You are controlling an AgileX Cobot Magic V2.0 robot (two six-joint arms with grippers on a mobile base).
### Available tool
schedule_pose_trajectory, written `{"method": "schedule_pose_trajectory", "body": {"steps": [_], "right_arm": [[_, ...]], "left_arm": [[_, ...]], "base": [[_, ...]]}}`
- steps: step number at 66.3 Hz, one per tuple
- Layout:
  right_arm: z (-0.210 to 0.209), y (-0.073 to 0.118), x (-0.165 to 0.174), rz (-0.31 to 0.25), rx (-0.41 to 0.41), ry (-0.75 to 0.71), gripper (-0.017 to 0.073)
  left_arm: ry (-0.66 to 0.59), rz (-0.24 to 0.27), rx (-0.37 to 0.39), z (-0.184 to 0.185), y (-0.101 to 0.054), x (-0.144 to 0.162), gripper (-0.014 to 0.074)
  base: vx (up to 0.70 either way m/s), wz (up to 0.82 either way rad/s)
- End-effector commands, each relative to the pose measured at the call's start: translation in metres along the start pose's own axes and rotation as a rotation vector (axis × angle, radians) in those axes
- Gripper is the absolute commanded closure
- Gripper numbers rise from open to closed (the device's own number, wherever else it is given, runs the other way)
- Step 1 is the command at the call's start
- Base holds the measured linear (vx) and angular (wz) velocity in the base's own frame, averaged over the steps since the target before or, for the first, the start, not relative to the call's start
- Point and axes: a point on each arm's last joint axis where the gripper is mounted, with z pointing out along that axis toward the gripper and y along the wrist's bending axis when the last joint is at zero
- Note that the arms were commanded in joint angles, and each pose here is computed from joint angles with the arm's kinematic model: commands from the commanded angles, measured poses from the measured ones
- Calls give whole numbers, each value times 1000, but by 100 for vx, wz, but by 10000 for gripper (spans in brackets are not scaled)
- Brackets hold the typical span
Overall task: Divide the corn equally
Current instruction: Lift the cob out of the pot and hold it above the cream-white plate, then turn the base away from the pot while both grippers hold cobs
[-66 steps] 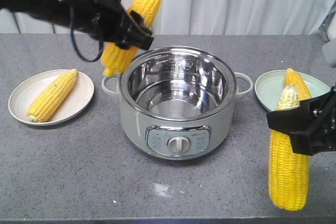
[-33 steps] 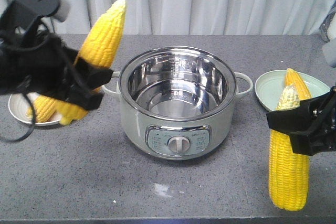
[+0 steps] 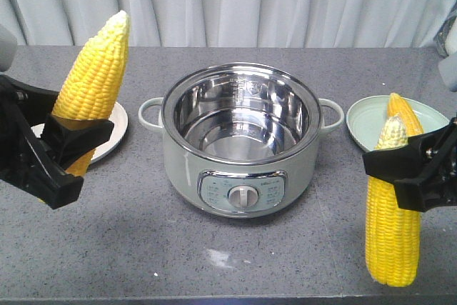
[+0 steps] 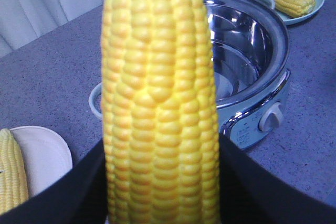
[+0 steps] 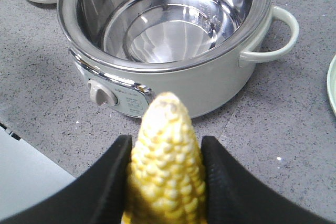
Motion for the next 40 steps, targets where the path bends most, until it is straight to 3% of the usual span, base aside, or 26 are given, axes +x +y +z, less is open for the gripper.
{"method": "schedule_pose_trajectory", "body": {"steps": [1, 40], "right_arm": [[-9, 1, -11, -2, 17, -92, 353], [-9, 1, -11, -2, 16, -91, 353]], "left_arm": [[-90, -10, -14, -6, 2, -13, 309], [-84, -11, -13, -4, 2, -13, 309]], "base": [[0, 0], [0, 0]]}}
